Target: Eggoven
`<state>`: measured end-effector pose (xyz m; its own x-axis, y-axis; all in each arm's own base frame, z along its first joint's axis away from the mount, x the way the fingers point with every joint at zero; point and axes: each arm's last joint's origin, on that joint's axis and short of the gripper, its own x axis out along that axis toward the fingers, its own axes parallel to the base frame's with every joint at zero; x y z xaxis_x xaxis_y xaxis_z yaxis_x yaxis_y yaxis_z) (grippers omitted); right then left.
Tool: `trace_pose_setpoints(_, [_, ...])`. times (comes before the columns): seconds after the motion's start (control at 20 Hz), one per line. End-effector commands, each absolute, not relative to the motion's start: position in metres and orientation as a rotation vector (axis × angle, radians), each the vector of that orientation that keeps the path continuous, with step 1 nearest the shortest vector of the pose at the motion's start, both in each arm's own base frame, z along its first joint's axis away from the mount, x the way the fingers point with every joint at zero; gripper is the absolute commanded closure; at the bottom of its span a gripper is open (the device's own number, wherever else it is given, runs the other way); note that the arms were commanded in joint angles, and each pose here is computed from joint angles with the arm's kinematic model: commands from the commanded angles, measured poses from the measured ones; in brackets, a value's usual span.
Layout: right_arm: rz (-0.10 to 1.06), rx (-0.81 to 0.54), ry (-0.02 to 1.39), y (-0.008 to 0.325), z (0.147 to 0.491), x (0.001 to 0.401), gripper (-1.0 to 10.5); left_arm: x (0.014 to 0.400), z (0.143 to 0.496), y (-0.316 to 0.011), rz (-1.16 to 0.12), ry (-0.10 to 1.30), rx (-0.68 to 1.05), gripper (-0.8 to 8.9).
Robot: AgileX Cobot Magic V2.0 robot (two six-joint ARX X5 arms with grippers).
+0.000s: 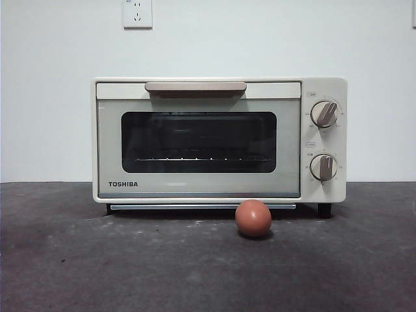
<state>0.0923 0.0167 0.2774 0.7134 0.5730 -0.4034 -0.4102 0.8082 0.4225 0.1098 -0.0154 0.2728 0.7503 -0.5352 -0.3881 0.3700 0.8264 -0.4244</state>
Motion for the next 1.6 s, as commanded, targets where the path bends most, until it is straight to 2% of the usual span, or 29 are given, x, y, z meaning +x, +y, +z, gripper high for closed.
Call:
trace_pose_setpoints(0.05, [0.688,0.245,0.568,0.022,0.289,0.093,9.4,0.111,0.285,-0.020,-0.586,0.524,-0.256,8.06])
trace_pose_setpoints(0.35, [0.823,0.203,0.657,0.033,0.292,0.092,9.4,0.107,0.290,-0.030,-0.700,0.615,-0.182,8.06])
trace_pose_setpoints(0.65, [0.873,0.175,0.641,0.038,0.294,0.091,9.4,0.106,0.291,-0.033,-0.731,0.614,-0.173,8.06])
trace_pose_setpoints(0.8, [0.868,0.198,0.608,0.039,0.298,0.094,9.3,0.106,0.291,-0.033,-0.731,0.615,-0.174,8.06])
trace_pose_setpoints(0.85, [0.867,0.204,0.602,0.039,0.299,0.095,8.8,0.106,0.291,-0.033,-0.731,0.615,-0.174,8.06])
trace_pose_setpoints(0.95, [0.862,0.222,0.589,0.039,0.301,0.096,6.7,0.106,0.291,-0.033,-0.730,0.615,-0.176,8.06])
trace_pose_setpoints(1.0, [0.850,0.247,0.596,0.039,0.301,0.096,6.1,0.106,0.291,-0.033,-0.730,0.616,-0.176,8.06])
trace_pose_setpoints(1.3, [0.785,0.278,0.685,0.048,0.294,0.118,6.1,0.106,0.291,-0.033,-0.730,0.615,-0.177,8.06])
trace_pose_setpoints(1.6, [0.703,0.236,0.734,0.094,0.279,0.156,6.1,0.107,0.291,-0.033,-0.731,0.609,-0.175,8.06])
